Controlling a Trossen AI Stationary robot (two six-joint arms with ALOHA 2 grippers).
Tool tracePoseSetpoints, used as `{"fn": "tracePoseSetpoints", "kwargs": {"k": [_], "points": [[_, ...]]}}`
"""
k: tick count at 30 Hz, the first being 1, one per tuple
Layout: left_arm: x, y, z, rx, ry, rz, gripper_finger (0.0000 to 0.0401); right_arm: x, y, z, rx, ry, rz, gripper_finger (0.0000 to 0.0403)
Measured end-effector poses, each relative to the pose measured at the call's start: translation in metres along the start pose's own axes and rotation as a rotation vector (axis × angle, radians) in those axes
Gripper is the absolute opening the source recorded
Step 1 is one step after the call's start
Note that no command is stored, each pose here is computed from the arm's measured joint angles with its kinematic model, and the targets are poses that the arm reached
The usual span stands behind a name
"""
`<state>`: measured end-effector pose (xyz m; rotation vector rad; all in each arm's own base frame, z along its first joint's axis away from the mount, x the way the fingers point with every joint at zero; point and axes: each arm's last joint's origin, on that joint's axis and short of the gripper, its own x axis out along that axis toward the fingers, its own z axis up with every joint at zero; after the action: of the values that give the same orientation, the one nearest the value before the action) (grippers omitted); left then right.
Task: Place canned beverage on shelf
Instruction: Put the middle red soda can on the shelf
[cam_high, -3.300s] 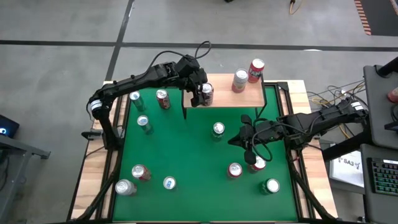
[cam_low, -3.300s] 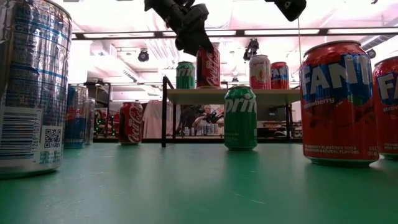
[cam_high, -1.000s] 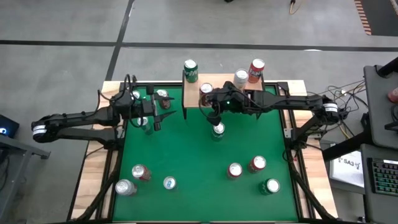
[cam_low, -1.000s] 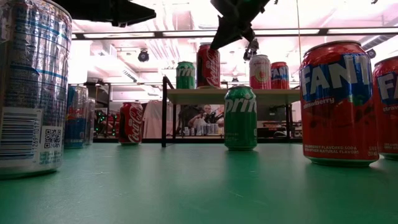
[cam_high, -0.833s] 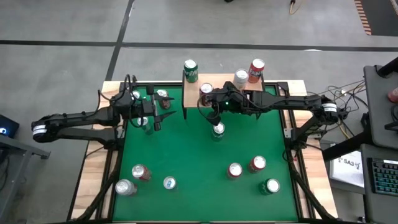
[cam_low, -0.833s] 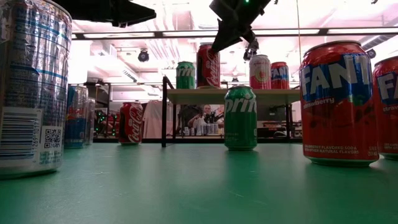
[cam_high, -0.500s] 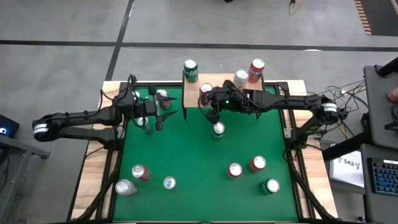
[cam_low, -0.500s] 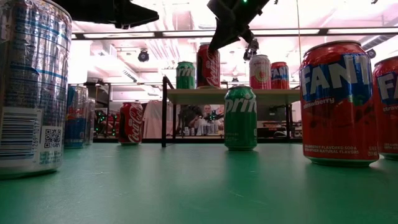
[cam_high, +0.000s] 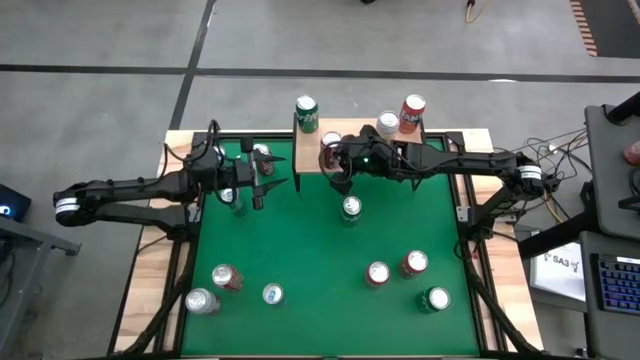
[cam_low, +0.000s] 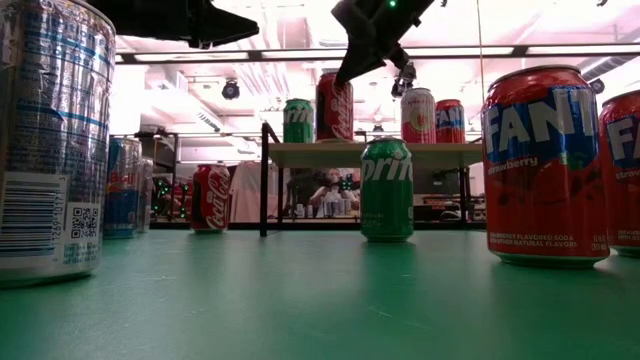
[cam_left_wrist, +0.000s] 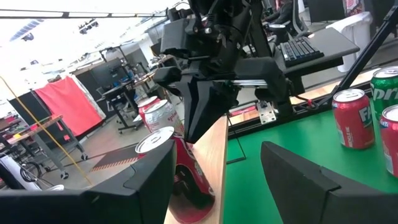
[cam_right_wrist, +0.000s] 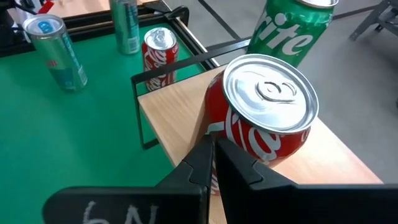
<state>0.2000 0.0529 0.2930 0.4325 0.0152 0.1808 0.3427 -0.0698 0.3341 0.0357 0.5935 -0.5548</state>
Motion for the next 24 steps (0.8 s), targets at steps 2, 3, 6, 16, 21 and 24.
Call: {"fn": "tracePoseSetpoints", "kwargs": {"k": [2,3,6,16,21,24], "points": [[0.0,0.0,0.0,0.0,0.0,0.0,0.0218,0.0,0.0,0.001,0.002,-0.008,0.0,0.0011],[0.0,0.0,0.0,0.0,0.0,0.0,0.0218,0.0,0.0,0.001,0.003,-0.01,0.0,0.0011],[0.0,0.0,0.0,0.0,0.0,0.0,0.0218,0.0,0.0,0.001,0.003,-0.011,0.001,0.0011],[0.0,0.0,0.0,0.0,0.0,0.0,0.0219,0.001,-0.002,0.004,0.008,-0.038,-0.002,0.0011],[0.0,0.0,0.0,0.0,-0.003,0.002,0.0219,0.014,-0.002,0.003,-0.007,-0.049,-0.011,0.0011],[0.0,0.0,0.0,0.0,-0.003,0.002,0.0219,0.023,0.0,0.001,-0.02,-0.041,-0.015,0.0011]]}}
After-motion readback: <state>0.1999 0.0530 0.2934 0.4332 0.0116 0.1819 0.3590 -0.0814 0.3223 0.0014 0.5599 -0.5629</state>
